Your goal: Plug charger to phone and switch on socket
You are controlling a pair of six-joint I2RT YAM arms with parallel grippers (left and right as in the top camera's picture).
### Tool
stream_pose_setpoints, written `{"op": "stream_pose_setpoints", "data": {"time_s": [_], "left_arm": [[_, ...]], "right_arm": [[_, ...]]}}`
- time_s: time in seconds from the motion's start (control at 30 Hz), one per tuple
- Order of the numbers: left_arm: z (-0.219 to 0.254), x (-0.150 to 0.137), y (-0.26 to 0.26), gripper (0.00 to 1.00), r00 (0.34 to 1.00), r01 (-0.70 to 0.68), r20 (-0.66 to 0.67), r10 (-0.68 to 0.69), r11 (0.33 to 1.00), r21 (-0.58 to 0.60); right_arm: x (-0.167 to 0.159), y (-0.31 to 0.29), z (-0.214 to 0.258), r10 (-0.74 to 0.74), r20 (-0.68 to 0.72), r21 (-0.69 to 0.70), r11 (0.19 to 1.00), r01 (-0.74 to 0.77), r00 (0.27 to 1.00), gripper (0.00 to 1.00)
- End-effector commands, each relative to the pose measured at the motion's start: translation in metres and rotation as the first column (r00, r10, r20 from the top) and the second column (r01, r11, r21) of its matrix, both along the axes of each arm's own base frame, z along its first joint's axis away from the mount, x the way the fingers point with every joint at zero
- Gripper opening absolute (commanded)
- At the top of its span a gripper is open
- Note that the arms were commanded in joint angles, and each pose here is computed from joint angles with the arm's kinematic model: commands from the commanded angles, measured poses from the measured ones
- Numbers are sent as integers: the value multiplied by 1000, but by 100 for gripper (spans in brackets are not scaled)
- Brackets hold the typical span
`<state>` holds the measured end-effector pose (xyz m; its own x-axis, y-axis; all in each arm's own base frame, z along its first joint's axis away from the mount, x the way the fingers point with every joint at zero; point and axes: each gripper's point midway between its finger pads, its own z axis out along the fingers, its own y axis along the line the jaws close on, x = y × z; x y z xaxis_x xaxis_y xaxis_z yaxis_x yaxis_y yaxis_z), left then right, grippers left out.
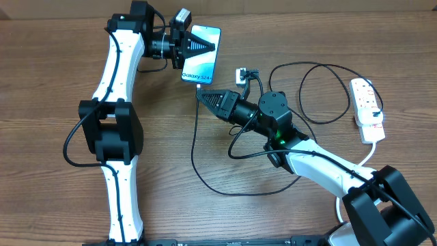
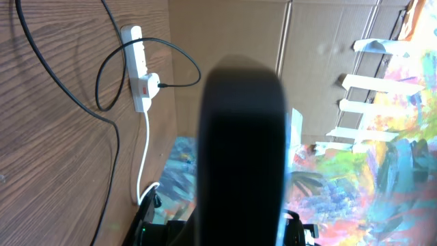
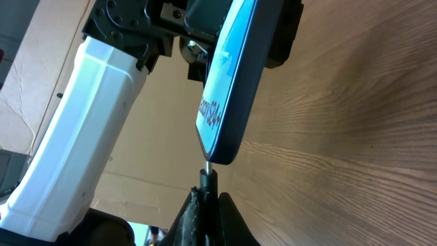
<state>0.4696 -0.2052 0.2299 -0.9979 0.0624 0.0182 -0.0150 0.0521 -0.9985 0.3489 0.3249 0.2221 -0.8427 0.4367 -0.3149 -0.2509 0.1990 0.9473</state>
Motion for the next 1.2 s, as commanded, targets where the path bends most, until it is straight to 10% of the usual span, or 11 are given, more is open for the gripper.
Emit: {"op": "stream_pose_setpoints", "data": {"time_s": [0.0,1.17], "left_arm": [[37,-7,1,4,997,11,83,-6,998,-64],[37,-11,-7,4,996,29,87,-23,997,-65]], "right_arm": [[2,1,0,-19,-5,7,1000,19,1000,4],[9,1,-1,-96,-15,9,995,96,995,4]]}}
